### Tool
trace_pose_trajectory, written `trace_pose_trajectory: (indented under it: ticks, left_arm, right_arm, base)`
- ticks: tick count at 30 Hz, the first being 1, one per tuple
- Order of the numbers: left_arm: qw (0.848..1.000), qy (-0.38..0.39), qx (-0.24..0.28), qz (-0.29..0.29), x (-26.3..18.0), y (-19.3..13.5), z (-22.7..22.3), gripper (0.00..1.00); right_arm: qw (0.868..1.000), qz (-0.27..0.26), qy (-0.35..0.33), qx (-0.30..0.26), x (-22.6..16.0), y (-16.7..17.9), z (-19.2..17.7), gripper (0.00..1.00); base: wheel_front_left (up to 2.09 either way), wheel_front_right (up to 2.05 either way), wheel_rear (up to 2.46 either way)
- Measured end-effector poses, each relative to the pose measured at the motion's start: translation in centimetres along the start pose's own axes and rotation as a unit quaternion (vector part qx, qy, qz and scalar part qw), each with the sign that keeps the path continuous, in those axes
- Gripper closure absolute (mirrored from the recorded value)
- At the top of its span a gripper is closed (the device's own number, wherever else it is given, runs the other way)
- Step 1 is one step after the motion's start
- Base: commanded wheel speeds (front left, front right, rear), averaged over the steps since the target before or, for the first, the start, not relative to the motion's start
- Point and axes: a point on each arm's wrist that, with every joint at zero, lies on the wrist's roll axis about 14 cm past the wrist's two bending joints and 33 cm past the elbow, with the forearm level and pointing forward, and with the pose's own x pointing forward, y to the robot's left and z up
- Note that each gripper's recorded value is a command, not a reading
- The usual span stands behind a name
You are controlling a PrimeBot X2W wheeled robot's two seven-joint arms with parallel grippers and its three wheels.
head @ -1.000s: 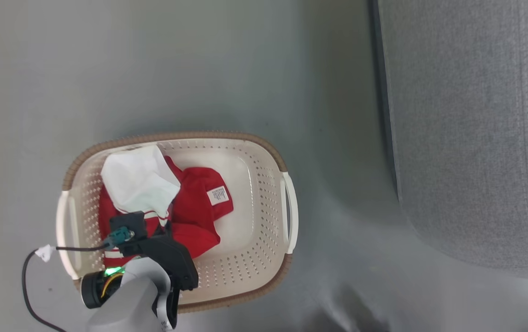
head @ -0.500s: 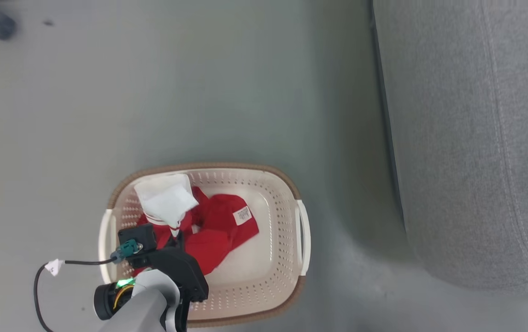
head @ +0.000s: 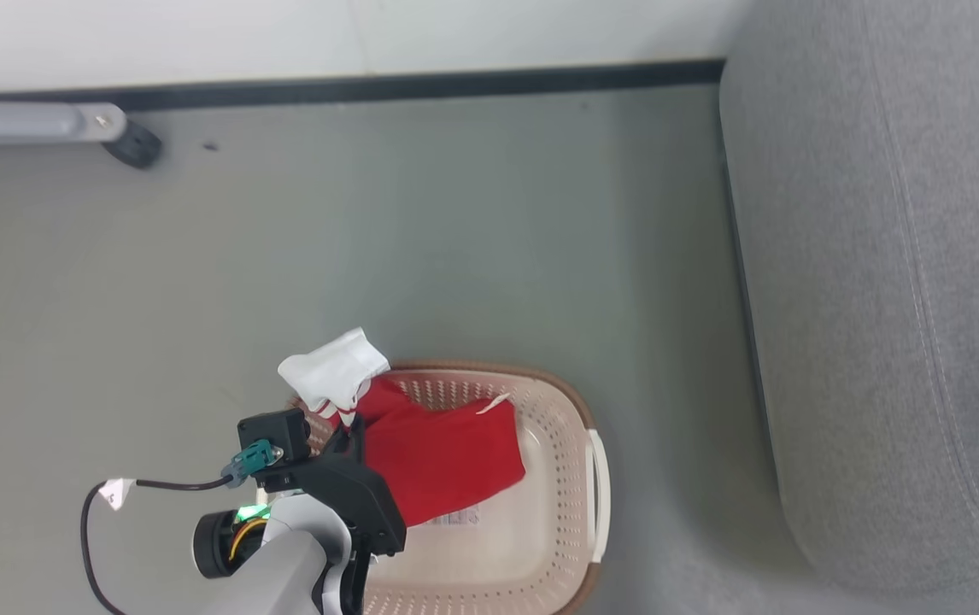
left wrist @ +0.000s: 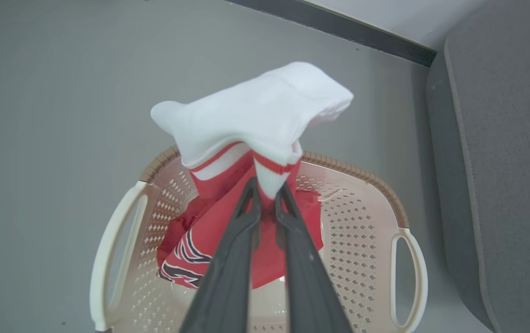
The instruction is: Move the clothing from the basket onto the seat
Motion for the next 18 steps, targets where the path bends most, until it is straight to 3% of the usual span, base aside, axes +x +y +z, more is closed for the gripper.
trace_pose_trajectory:
  ticks: [10,18]
  left_arm:
    - [0.995,-0.092,0.040,-0.004,-3.4,-0.3,5.4,1.00]
    - [0.980,-0.182,0.080,-0.031,-6.8,-2.4,9.8,1.00]
  right_arm:
    - [0.999,0.027,-0.020,0.020,-0.7,3.4,0.9,0.00]
    - [0.998,0.053,-0.006,0.029,-2.6,6.5,0.0,0.00]
  base:
    - [0.00,0.00,0.00]
    - [0.00,0.00,0.00]
